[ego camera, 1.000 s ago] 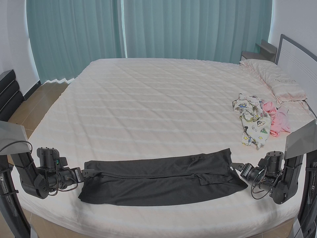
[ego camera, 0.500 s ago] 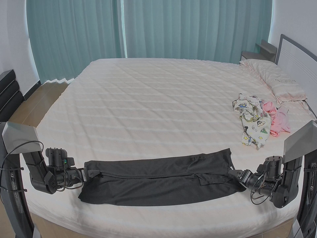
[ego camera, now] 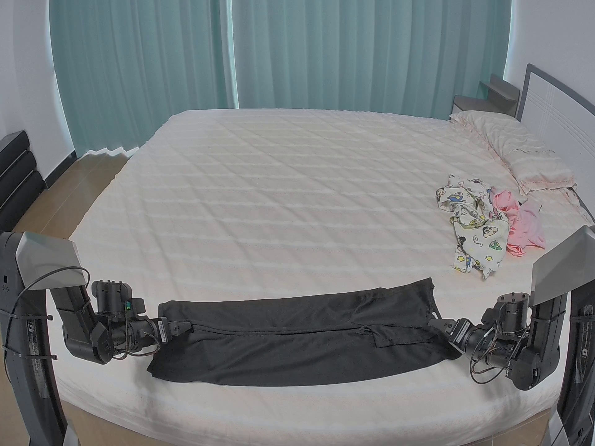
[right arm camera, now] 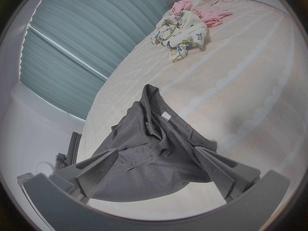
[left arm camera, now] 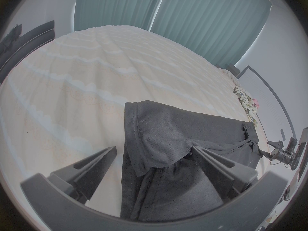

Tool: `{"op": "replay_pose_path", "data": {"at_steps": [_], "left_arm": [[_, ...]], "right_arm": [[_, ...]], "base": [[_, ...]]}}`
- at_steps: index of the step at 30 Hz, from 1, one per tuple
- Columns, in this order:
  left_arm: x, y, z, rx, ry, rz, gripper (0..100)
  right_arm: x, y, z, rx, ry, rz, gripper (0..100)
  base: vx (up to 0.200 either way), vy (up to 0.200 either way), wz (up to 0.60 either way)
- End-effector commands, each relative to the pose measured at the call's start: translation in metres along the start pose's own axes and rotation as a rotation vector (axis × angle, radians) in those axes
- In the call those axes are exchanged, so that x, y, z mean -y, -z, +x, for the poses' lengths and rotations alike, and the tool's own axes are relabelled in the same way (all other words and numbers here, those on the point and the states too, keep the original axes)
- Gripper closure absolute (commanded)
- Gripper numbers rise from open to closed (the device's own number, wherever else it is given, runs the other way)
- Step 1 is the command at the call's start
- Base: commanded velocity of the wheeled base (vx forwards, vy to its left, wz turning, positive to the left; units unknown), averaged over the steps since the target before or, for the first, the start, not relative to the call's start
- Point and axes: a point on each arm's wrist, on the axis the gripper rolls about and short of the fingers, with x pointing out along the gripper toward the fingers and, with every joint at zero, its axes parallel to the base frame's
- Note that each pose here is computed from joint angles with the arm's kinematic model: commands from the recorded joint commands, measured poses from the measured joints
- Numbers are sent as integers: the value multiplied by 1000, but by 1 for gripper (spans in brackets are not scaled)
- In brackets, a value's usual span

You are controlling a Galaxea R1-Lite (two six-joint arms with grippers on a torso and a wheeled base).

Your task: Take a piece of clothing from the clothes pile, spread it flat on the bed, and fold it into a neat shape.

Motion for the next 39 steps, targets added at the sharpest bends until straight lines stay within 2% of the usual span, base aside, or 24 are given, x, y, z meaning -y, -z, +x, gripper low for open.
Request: {"op": "replay_pose_path", "data": {"at_steps": [1, 8, 9, 15, 24, 39], "left_arm": [[-2, 4, 5, -14, 3, -6, 0], [-1, 6, 3, -29, 45, -11, 0], [-1, 6, 3, -30, 47, -11, 100], [-1, 8, 1, -37, 47, -14, 100], [-3, 3, -9, 0, 36, -10, 100], [-23, -17, -32, 74, -20, -51, 100]], "right_arm": [[0, 0, 1, 6, -4, -1, 0], [1, 1, 2, 4, 0, 0, 0], [1, 1, 2, 4, 0, 0, 0], [1, 0, 2, 6, -2, -2, 0], [1, 0, 2, 5, -1, 0, 0], [1, 0, 1, 8, 1, -1, 0]], "base": [[0, 0, 0], [0, 0, 0], [0, 0, 0], [0, 0, 0], [0, 0, 0], [0, 0, 0]]}}
